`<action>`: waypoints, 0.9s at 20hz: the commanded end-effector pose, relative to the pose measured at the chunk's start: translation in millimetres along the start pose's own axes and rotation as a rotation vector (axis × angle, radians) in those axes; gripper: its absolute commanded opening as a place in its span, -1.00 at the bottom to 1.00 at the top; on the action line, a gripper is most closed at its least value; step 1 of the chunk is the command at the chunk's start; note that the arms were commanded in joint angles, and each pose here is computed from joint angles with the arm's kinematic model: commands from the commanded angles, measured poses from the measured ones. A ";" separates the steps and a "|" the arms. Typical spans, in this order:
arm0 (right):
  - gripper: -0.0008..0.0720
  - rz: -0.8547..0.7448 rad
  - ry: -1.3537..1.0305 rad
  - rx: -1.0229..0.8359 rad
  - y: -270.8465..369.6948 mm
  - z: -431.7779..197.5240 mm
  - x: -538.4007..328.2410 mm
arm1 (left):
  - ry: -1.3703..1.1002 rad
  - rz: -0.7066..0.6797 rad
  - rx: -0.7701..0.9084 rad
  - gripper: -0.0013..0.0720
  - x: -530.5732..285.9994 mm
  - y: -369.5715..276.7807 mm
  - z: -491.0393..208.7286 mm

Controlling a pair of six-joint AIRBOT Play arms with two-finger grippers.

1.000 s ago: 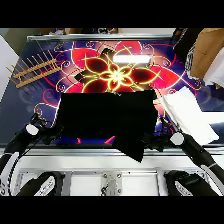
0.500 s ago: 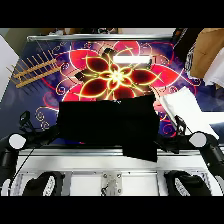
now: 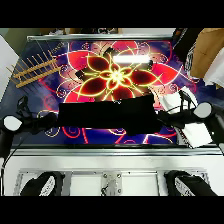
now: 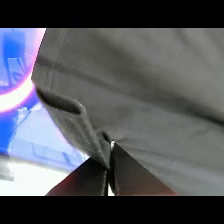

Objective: Fold the clothes and pants, and hang the long-sleeved shirts on hangers.

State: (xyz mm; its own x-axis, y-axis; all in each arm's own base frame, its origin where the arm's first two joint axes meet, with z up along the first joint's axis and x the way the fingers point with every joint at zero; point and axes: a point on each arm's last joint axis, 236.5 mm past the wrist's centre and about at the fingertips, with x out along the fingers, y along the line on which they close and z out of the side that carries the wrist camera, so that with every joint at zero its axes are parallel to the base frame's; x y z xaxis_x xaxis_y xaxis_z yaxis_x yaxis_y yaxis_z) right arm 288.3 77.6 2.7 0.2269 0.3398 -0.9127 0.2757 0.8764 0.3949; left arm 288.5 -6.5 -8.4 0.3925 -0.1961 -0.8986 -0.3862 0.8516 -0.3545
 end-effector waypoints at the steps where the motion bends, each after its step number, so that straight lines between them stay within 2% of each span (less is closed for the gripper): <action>1: -0.95 -0.003 -0.048 -0.029 12.4 55.9 10.2 | 0.025 0.008 0.040 -0.95 23.2 -11.6 33.6; 8: -0.95 0.009 -0.140 -0.015 22.7 136.9 47.0 | 0.082 0.027 0.050 -0.95 85.6 -24.5 81.2; 13: -0.94 0.009 -0.185 -0.010 16.1 158.6 76.0 | 0.123 0.020 0.023 -0.95 116.7 -27.4 95.4; 16: -0.91 0.093 -0.203 -0.062 36.0 164.2 84.6 | 0.139 0.024 0.018 -0.95 126.4 -25.7 97.0; 17: -0.84 0.125 -0.210 -0.066 43.1 166.2 85.6 | 0.136 0.024 0.020 -0.94 127.1 -26.6 99.9; 18: -0.30 0.155 -0.222 -0.068 49.8 168.7 85.0 | 0.122 0.019 0.022 -0.78 126.2 -28.7 104.6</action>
State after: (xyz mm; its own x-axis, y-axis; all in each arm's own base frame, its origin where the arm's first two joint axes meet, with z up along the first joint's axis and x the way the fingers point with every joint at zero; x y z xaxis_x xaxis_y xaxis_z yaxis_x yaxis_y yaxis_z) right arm 463.6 77.3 -42.5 0.4137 0.3344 -0.8467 0.2098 0.8700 0.4462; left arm 427.0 -4.3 -82.1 0.2736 -0.2301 -0.9339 -0.3722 0.8700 -0.3234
